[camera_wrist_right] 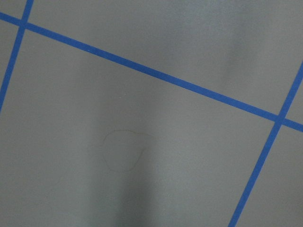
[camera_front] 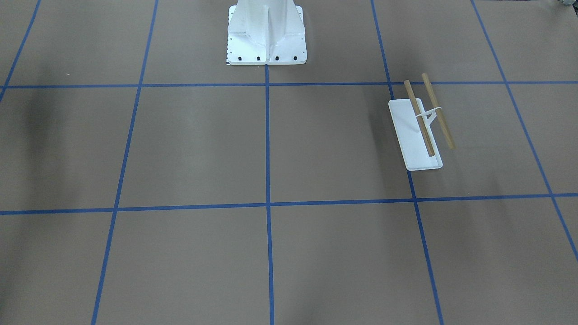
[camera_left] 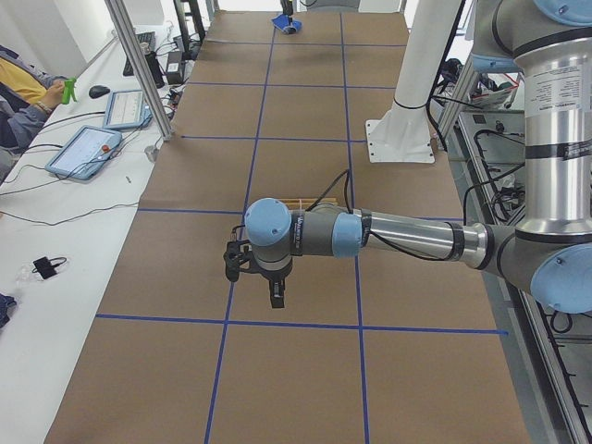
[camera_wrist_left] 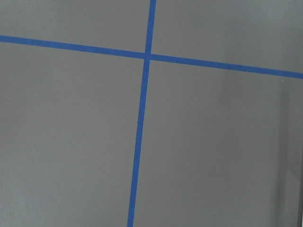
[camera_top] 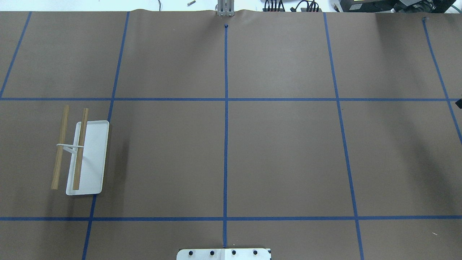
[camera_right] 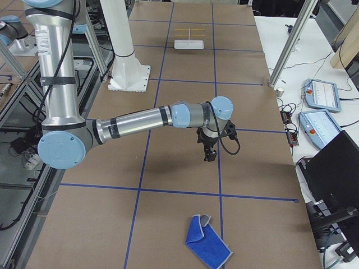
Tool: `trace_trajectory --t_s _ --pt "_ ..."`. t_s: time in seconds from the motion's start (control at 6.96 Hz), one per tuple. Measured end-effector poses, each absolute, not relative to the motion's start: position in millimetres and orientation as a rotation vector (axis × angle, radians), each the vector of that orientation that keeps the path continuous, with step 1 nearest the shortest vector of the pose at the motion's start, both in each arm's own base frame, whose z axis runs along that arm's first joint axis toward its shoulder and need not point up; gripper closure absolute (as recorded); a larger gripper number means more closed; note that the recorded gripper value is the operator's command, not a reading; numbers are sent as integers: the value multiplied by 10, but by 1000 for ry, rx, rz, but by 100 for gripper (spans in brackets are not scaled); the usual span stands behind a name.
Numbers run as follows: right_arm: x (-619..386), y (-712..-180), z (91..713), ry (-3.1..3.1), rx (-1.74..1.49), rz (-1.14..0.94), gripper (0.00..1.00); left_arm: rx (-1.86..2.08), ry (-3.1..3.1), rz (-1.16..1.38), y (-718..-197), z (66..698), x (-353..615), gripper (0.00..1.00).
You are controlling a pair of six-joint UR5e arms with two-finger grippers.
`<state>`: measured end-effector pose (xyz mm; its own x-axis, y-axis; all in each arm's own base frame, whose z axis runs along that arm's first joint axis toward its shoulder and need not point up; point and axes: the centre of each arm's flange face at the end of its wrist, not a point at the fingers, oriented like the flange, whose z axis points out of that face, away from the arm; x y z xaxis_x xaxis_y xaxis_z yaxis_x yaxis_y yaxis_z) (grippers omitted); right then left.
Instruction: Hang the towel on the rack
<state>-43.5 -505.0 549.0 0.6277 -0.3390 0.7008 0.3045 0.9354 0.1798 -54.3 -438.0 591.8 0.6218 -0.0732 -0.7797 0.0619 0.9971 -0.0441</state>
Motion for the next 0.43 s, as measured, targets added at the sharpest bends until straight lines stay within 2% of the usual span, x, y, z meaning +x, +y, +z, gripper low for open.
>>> trace_trajectory --t_s 0.43 --pt "-449 -4929 5474 -871 36 -358 0 13 899 -63 -4364 5888 -542 2"
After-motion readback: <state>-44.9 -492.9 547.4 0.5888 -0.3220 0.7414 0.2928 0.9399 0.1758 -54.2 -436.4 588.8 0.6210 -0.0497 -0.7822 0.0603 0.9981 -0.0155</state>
